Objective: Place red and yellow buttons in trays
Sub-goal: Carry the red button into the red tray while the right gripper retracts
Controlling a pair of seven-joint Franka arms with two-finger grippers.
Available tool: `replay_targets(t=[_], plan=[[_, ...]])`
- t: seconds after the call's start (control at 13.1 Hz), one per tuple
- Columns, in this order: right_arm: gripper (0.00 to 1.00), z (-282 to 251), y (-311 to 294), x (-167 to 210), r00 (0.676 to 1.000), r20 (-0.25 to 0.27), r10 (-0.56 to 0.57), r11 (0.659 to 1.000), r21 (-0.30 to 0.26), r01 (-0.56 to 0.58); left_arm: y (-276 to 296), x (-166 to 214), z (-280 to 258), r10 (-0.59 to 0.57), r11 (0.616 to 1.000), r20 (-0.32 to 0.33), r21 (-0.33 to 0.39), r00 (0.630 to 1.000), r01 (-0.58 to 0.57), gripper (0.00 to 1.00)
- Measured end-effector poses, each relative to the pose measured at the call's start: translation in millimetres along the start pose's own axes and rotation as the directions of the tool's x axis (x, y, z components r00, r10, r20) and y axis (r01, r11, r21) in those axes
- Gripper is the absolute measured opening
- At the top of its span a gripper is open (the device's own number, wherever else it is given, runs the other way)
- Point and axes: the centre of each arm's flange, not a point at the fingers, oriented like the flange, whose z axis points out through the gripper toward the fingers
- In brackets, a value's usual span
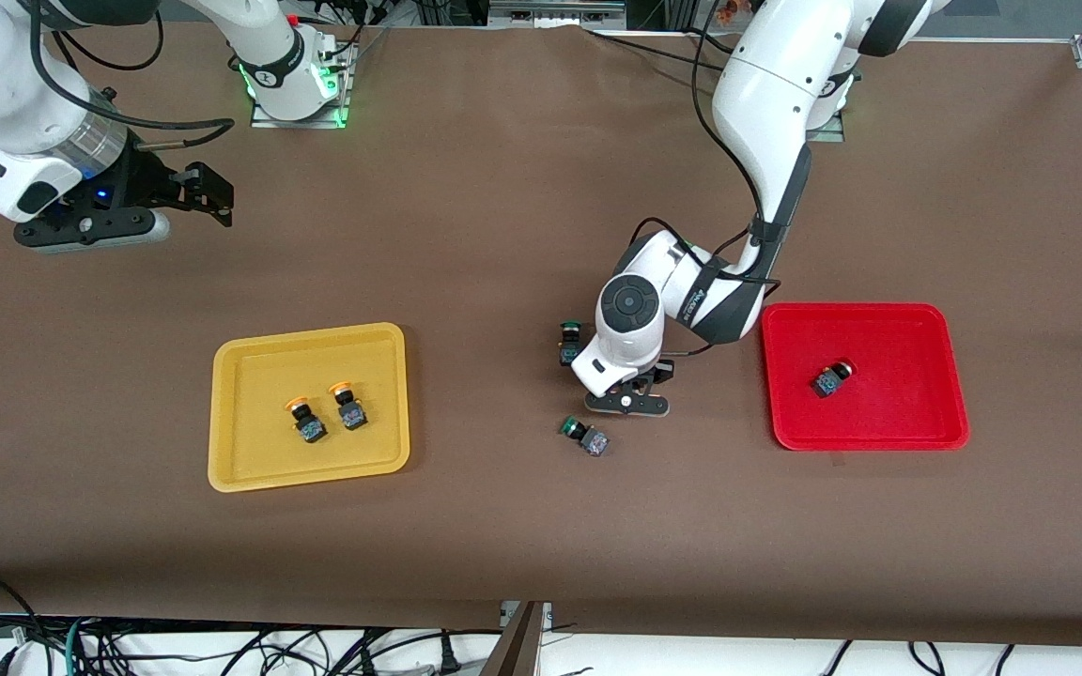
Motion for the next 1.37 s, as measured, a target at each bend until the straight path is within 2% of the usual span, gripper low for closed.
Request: replay_targets(t=[0.23,0.31,0.46,0.69,0.84,1.07,1.22,1.37], plan=[[1.00,-13,-2,3,1.000,-0.015,-0.003,1.000,-0.004,0.003,-10,3,-3,-0.011,1.000,0.016,0.019,1.000,0.011,0.33],[1.00,-14,-3,4,1.000,-0.015,-0.005,1.000,-0.005,0.005,-26,5,-9,-0.008,0.999,0.061,0.047,0.998,0.005,0.33],[1.00,-15,-3,5,1.000,-0.017,-0.008,1.000,-0.020,0.007,-88,20,-35,0.080,0.994,0.165,0.065,0.983,-0.091,0.33],[1.00,-19,-1,8,1.000,-0.029,-0.010,0.999,-0.045,0.008,-228,41,-73,0.279,0.959,0.267,-0.022,0.922,-0.284,0.33],[1.00,-20,0,8,0.999,-0.032,-0.010,0.998,-0.056,0.008,-317,46,-71,0.393,0.919,0.284,-0.092,0.875,-0.383,0.33],[1.00,-22,1,9,0.999,-0.037,-0.011,0.998,-0.064,0.008,-435,33,-39,0.477,0.879,0.316,-0.155,0.820,-0.452,0.33],[1.00,-17,0,12,1.000,-0.027,-0.012,0.998,-0.066,0.010,-458,23,-7,0.508,0.861,0.310,-0.185,0.803,-0.474,0.33],[1.00,-9,0,16,1.000,-0.009,-0.027,0.997,-0.069,0.026,-447,21,16,0.534,0.846,0.296,-0.188,0.792,-0.499,0.33]])
